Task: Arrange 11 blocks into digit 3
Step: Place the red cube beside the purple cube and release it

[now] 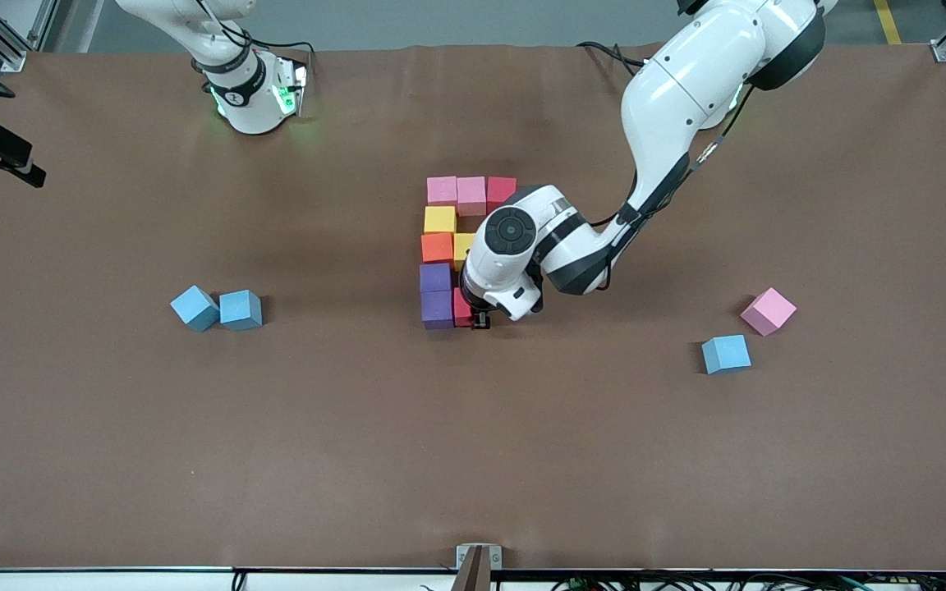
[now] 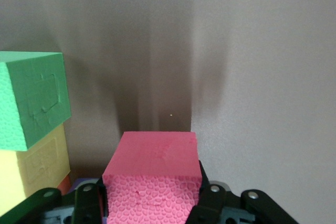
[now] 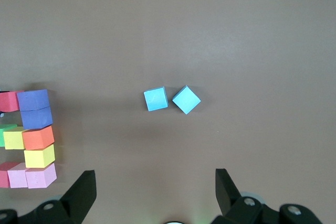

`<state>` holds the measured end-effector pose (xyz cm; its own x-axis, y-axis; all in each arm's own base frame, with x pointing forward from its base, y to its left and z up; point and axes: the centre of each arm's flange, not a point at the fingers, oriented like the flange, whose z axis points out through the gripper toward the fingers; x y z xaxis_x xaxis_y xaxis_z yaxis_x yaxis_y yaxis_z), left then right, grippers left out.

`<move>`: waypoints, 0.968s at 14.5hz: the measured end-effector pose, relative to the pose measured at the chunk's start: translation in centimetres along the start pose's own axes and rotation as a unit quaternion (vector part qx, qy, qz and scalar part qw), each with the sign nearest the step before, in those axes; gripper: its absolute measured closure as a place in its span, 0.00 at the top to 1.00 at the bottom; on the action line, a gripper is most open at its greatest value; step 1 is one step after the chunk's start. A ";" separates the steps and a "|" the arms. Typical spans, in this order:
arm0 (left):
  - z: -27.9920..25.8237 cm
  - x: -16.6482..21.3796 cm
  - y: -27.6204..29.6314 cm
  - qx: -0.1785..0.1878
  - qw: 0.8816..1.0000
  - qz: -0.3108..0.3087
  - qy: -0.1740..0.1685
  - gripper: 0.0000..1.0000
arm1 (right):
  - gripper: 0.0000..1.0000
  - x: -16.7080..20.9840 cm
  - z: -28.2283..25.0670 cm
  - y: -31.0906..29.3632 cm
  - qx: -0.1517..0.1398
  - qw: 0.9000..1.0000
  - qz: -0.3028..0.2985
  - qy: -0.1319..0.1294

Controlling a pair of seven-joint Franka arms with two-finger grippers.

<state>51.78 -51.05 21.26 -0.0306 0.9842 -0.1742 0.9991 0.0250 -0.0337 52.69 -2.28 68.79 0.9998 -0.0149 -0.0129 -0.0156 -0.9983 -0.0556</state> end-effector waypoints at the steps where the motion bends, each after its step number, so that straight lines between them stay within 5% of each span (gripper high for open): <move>1: 0.2 0.0 0.0 0.000 1.000 0.000 -0.001 0.57 | 1.00 0.0 0.0 0.0 0.000 1.000 0.000 0.000; 14: 1.8 0.0 -0.4 -0.011 1.000 0.022 0.007 0.57 | 1.00 0.0 0.0 0.0 0.000 1.000 0.000 0.000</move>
<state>51.28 -51.41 19.52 0.0139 0.9869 -0.1608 0.9999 -0.0150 -0.0054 52.69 -2.28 68.79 0.9998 -0.0149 -0.0129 -0.0156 -0.9983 -0.0556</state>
